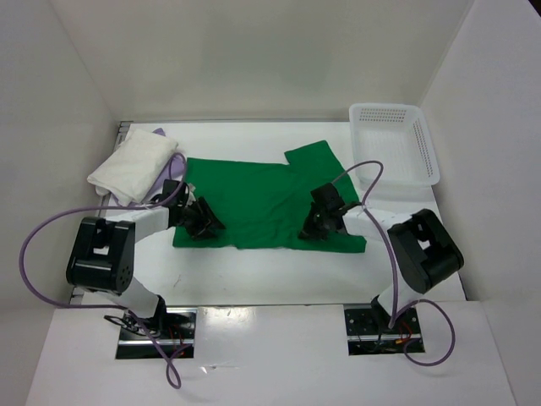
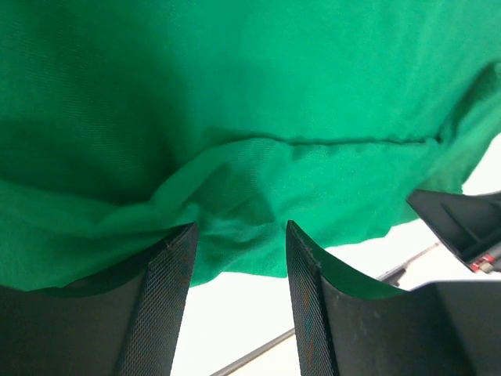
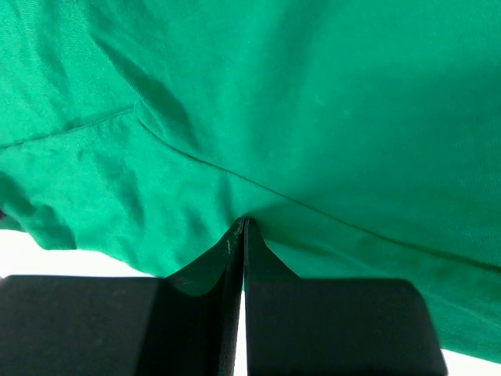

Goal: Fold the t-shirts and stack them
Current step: Pick up the 1/3-folded T-shirt from the center of the board.

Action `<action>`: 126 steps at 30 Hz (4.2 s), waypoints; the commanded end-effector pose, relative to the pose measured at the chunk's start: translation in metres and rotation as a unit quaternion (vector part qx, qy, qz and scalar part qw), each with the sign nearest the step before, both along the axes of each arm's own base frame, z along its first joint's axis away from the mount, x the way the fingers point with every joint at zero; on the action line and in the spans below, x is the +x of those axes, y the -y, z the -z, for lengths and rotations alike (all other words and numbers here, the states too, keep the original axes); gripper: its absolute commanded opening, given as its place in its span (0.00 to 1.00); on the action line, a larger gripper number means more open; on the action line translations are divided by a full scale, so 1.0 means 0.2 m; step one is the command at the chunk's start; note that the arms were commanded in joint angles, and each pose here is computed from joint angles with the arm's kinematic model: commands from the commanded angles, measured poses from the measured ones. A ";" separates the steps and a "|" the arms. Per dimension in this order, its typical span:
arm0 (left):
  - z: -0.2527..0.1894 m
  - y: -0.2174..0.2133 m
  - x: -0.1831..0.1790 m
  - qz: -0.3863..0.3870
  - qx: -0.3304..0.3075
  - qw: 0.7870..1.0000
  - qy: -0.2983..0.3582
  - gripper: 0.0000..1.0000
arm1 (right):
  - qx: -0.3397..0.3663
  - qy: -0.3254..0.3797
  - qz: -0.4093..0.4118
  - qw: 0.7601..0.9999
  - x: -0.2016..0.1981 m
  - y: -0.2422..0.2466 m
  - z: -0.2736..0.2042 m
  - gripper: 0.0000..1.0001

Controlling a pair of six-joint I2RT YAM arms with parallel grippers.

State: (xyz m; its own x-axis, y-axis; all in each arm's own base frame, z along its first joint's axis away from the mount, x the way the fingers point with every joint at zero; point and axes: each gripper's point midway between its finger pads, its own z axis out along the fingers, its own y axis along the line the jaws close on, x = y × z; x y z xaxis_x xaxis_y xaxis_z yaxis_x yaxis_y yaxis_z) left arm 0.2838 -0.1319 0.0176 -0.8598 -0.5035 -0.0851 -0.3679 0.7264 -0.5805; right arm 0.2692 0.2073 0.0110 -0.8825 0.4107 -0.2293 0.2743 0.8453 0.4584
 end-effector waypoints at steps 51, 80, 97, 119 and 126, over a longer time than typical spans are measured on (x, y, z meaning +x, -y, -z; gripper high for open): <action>-0.02 -0.73 1.23 -0.154 0.196 0.958 0.140 0.56 | -0.086 0.204 0.002 0.975 1.44 0.13 -0.49 0.19; -0.17 -0.58 1.24 -0.138 0.192 0.956 0.173 0.06 | -0.214 0.137 0.133 0.958 1.74 0.63 -0.18 0.42; -0.25 -0.56 1.19 -0.135 0.182 0.956 0.188 0.00 | -0.204 0.108 0.121 0.966 1.77 0.62 -0.07 0.24; -0.35 -0.53 1.08 -0.140 0.161 0.956 0.200 0.00 | -0.176 0.128 0.119 0.969 1.72 0.56 -0.23 0.01; -0.43 -0.51 1.07 -0.137 0.152 0.955 0.215 0.00 | -0.162 0.166 0.131 0.964 1.72 0.56 -0.49 0.00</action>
State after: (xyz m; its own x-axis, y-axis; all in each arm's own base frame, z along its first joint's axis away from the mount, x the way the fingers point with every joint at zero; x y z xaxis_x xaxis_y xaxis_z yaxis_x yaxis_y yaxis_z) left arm 0.4916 -0.0268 0.0713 -0.5994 -0.5901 -0.5409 -0.3876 0.8052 -0.4489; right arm 0.6037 0.0918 0.0299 -0.7019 0.4482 -0.5537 0.4118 0.8895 0.1979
